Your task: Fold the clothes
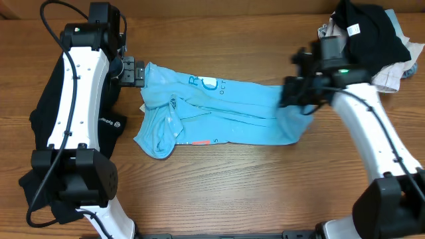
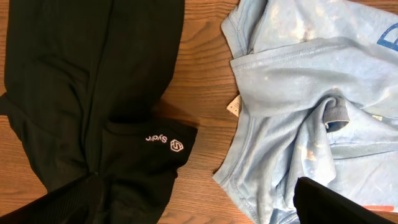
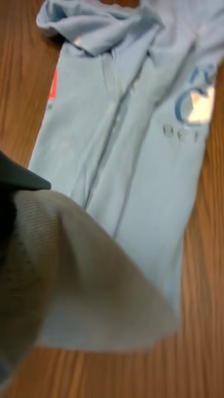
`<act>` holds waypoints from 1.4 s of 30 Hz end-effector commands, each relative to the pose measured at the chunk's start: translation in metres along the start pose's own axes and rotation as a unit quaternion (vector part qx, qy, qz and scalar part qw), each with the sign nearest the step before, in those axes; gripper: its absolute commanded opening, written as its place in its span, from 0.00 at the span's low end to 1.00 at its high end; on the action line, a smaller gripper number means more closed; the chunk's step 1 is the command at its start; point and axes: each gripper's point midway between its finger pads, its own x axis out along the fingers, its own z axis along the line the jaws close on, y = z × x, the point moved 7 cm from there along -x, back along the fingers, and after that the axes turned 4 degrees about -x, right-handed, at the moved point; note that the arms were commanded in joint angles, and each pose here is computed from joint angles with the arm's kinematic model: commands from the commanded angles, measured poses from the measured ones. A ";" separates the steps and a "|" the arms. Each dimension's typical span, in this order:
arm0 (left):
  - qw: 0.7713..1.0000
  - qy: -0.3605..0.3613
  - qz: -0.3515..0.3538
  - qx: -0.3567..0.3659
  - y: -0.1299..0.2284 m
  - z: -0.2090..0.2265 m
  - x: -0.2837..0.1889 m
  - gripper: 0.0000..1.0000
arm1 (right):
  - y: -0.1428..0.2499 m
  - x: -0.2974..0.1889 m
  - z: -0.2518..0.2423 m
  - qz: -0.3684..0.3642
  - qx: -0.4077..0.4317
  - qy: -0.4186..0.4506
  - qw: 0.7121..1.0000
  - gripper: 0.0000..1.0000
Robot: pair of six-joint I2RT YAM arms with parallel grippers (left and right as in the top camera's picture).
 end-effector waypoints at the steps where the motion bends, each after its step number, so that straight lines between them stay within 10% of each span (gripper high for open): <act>1: 1.000 -0.002 -0.014 0.008 -0.005 0.002 -0.006 1.00 | -0.003 0.029 0.027 0.015 -0.001 0.001 1.000 0.11; 5: 1.000 0.001 -0.014 0.008 -0.005 0.002 -0.006 1.00 | 0.000 0.063 0.067 0.029 -0.030 -0.040 0.998 0.27; 8: 1.000 0.004 -0.018 0.007 -0.007 0.001 -0.006 1.00 | 0.004 0.072 0.101 0.025 -0.068 -0.082 0.994 0.61; 13: 1.000 0.005 -0.020 0.006 -0.008 0.001 -0.006 1.00 | -0.002 0.055 0.129 0.010 -0.096 -0.099 0.990 0.73; 42: 0.999 0.035 -0.026 0.006 -0.010 -0.006 -0.006 1.00 | 0.047 0.108 0.043 0.067 0.141 0.072 0.985 0.57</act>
